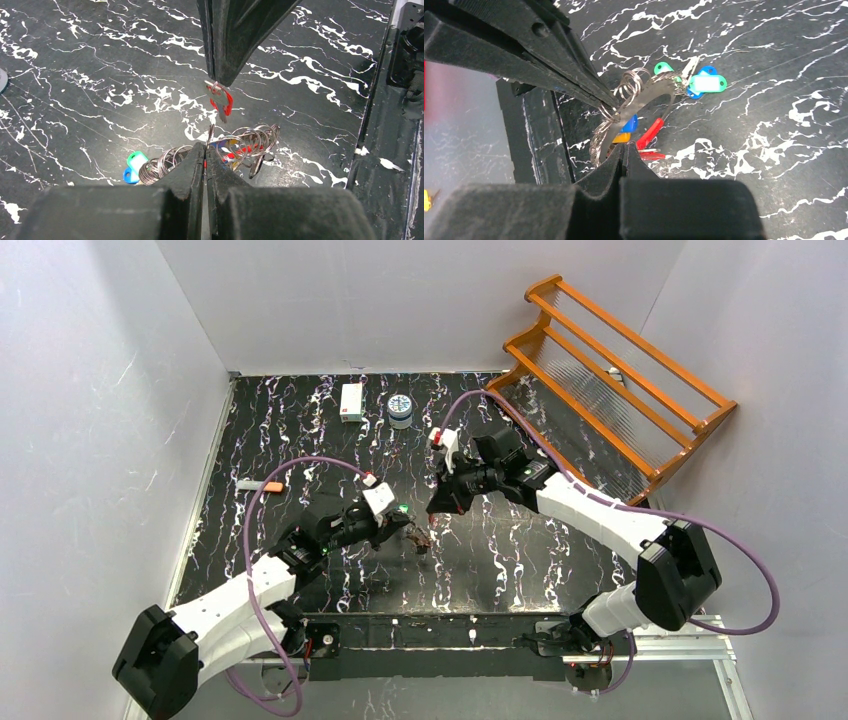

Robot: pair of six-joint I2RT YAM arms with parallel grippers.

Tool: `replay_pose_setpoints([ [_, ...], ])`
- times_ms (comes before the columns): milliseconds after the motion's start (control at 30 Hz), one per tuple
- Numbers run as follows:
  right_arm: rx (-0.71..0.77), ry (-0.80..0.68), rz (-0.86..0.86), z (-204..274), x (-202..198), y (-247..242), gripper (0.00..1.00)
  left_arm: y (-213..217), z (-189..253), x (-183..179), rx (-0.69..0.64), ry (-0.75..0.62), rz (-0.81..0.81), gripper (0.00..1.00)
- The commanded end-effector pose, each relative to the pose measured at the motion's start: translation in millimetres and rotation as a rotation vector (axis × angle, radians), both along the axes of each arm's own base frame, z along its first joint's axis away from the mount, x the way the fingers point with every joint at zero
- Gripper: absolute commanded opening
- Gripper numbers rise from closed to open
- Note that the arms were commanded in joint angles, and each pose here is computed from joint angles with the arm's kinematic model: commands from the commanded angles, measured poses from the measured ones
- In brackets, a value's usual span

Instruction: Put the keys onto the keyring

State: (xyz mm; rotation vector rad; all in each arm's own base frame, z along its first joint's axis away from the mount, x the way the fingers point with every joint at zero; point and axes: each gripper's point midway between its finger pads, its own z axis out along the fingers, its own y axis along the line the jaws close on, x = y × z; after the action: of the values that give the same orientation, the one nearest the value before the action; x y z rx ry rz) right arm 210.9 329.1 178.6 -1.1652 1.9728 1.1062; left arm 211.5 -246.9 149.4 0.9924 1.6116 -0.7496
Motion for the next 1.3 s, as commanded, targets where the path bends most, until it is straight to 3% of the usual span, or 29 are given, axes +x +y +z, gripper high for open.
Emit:
replay_pose_setpoints([
  [0, 0.049, -0.009, 0.119, 11.5, -10.7, 8.4, 0.01, -9.5, 11.6, -5.0, -0.050, -0.021, -0.051, 0.00],
  [700, 0.091, 0.015, 0.266, 17.5, -36.2, 22.1, 0.01, -14.6, 7.9, -10.5, -0.054, -0.007, -0.077, 0.00],
  [1267, 0.090, -0.017, 0.217, 27.2, -24.9, 28.6, 0.01, -16.5, 6.3, -12.5, -0.053, -0.003, -0.082, 0.00],
])
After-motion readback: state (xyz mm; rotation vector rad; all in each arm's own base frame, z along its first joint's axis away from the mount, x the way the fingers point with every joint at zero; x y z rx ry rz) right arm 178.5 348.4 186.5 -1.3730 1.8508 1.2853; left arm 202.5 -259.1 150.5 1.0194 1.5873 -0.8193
